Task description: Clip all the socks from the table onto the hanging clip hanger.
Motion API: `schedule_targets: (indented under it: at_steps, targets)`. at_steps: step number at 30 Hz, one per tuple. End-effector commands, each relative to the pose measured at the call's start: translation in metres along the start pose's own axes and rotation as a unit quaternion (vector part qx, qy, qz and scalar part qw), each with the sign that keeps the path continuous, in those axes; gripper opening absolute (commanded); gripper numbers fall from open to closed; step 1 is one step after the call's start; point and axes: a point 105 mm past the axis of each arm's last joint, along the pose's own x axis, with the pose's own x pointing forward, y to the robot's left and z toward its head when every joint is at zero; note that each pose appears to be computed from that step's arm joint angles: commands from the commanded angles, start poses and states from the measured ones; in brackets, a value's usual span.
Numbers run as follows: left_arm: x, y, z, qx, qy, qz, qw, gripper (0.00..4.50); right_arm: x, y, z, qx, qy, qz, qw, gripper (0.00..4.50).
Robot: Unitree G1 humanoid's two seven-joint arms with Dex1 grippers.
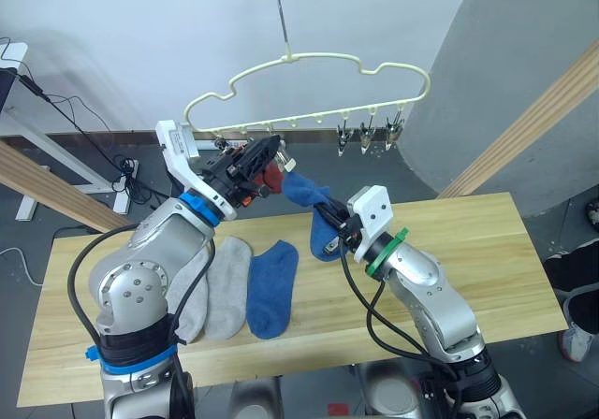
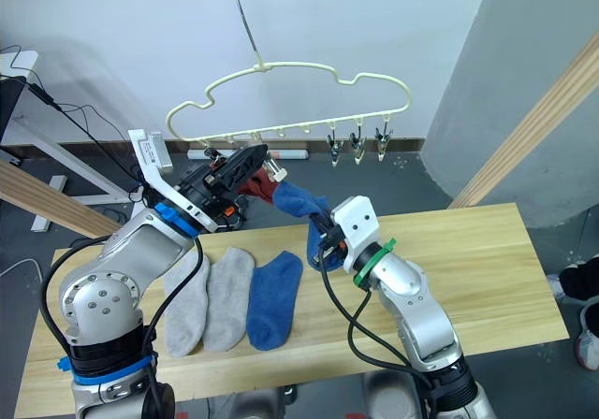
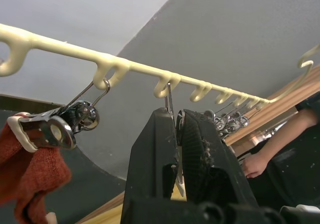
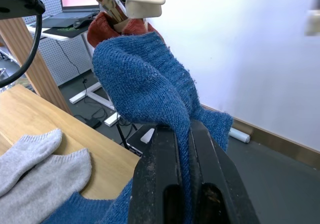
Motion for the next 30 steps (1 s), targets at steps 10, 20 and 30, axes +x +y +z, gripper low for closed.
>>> schedule_targets:
  at_steps: [10,20,30]
  targets:
    - [-0.002,-0.007,0.004,0.011,-0.014,-0.012,1.0,0.07,-0.004,0.006,0.031,0.01,-0.063,0.016,0.998,0.0]
    - [-0.001,-0.009,0.002,0.008,-0.012,-0.015,1.0,0.07,0.0,0.012,0.034,0.014,-0.068,0.027,0.997,0.0]
    - [-0.002,-0.01,0.003,-0.004,-0.017,-0.019,1.0,0.07,0.011,0.016,0.032,0.015,-0.065,0.035,0.997,0.0]
